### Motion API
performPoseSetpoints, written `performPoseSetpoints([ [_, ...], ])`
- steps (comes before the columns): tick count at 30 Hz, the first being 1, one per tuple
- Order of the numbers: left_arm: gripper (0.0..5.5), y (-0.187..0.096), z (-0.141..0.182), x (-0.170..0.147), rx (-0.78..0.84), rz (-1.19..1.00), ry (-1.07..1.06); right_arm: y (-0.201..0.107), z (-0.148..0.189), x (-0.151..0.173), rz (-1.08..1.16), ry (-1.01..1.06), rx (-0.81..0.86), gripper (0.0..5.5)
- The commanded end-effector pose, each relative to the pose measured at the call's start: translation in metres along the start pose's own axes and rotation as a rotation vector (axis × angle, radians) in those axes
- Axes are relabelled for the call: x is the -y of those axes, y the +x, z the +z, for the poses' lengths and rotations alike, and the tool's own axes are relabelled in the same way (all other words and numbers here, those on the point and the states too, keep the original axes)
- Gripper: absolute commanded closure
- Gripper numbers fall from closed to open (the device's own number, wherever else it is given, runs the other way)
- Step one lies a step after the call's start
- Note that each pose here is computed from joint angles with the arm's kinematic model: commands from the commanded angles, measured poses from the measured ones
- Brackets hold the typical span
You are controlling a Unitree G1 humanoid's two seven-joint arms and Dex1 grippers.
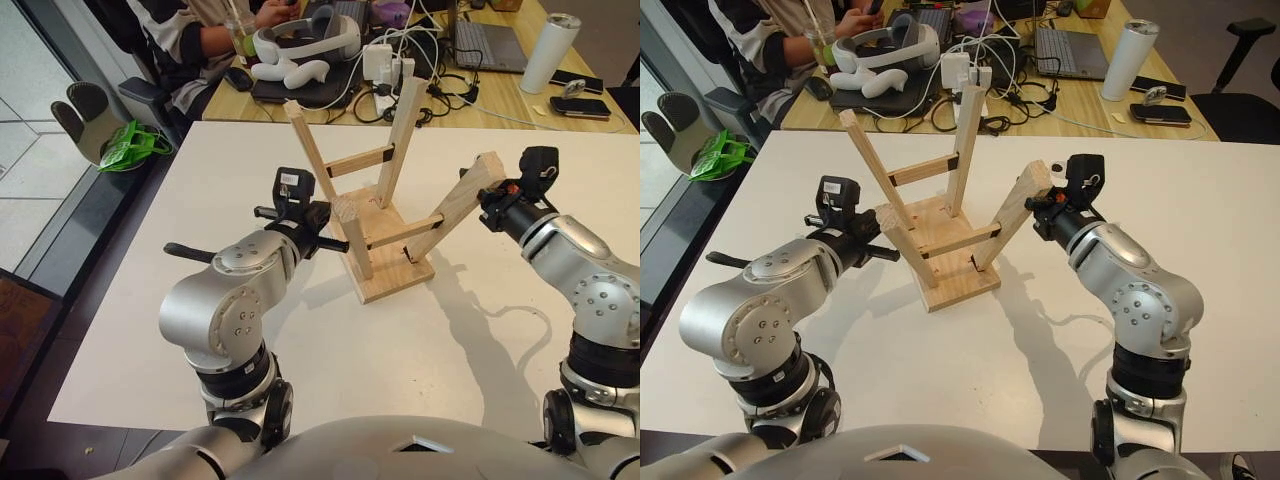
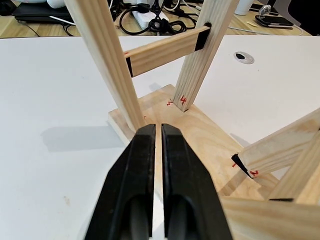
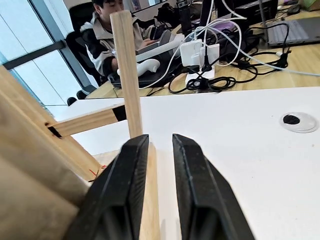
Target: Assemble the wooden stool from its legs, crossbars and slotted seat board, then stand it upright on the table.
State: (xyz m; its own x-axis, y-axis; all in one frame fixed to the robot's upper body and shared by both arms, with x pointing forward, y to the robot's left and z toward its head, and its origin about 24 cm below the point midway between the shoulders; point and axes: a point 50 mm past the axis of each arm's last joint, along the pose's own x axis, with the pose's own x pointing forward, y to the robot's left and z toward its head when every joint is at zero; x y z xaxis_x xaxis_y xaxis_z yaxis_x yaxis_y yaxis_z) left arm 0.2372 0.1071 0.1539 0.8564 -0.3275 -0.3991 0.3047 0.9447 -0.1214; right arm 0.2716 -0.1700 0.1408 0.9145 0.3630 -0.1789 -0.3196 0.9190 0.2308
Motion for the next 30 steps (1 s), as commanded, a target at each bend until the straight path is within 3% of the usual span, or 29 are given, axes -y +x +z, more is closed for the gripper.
performPoseSetpoints([
  [1,5.30,0.004,0.005,0.018,0.018,-0.075,0.005,0.021,0.000,0.012,-0.077,-0.127,0.035,4.58],
  [5,5.30,0.008,0.016,0.038,0.061,-0.160,-0.016,0.036,0.029,0.078,-0.522,-0.400,0.150,4.58],
  [7,5.30,0.007,0.018,0.052,0.075,-0.237,-0.026,0.032,0.050,0.094,-0.625,-0.445,0.260,4.58],
  [10,5.30,0.005,0.022,0.056,0.117,-0.249,-0.036,0.023,0.091,0.075,-0.435,-0.390,0.505,4.58],
  [13,5.33,0.007,0.044,0.021,0.269,-0.032,-0.114,0.003,0.133,0.028,-0.041,-0.351,0.711,4.12],
  [15,5.33,0.005,0.059,-0.005,0.378,0.136,-0.138,-0.009,0.143,-0.003,0.216,-0.359,0.737,3.76],
  [17,5.33,0.000,0.069,-0.027,0.470,0.287,-0.162,-0.021,0.136,-0.032,0.431,-0.373,0.689,3.39],
  [21,5.33,-0.009,0.069,-0.057,0.566,0.512,-0.227,-0.039,0.068,-0.065,0.662,-0.392,0.412,2.68],
  [24,5.33,-0.012,0.057,-0.061,0.560,0.560,-0.234,-0.054,0.028,-0.072,0.659,-0.382,0.291,2.21],
  [30,5.33,-0.009,0.051,-0.057,0.550,0.555,-0.237,-0.051,-0.002,-0.073,0.518,-0.460,0.222,1.20],
])
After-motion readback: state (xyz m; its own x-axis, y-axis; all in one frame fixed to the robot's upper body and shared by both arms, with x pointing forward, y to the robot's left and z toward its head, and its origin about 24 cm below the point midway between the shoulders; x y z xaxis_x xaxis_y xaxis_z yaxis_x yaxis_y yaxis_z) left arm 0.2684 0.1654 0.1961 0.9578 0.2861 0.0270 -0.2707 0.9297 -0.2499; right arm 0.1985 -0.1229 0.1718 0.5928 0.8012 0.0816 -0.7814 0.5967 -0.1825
